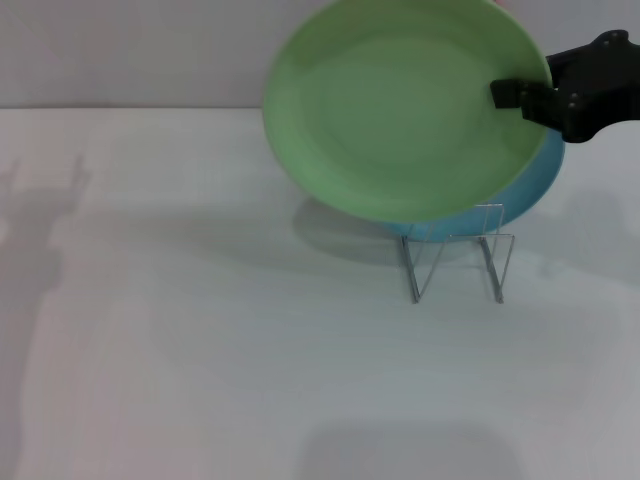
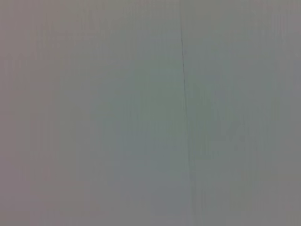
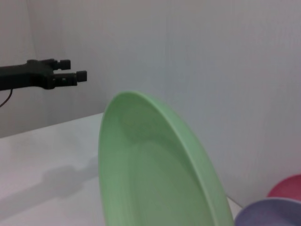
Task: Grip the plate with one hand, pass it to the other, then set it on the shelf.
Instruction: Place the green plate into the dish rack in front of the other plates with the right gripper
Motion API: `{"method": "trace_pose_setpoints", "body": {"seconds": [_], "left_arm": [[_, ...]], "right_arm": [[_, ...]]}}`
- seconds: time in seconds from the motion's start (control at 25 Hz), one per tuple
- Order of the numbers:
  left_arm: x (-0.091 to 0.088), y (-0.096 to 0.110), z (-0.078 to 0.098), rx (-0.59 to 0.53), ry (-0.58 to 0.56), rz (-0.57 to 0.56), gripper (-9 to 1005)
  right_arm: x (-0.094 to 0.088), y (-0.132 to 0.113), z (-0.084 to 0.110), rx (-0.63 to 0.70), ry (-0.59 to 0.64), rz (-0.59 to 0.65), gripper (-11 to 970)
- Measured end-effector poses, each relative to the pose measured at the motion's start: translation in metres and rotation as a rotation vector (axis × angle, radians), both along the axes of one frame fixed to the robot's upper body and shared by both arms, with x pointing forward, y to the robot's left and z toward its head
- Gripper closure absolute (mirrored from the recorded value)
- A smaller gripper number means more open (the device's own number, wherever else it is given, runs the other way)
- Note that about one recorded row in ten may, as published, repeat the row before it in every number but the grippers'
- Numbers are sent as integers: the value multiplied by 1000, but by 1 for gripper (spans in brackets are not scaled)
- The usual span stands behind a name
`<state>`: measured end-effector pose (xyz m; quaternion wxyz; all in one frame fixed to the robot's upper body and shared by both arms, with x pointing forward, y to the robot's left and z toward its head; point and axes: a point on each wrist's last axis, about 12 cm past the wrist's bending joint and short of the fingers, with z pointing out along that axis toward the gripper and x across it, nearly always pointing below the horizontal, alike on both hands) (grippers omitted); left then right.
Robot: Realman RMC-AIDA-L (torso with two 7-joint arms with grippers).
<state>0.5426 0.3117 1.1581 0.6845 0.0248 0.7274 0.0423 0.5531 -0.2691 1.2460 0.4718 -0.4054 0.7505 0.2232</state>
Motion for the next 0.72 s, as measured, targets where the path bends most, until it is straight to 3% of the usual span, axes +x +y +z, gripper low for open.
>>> {"method": "trace_pose_setpoints", "body": {"seconds": [0.72], "left_arm": [[0, -7, -4, -2, 8, -21, 134]], "right_arm": [[1, -15, 2, -85, -22, -23, 894]]}}
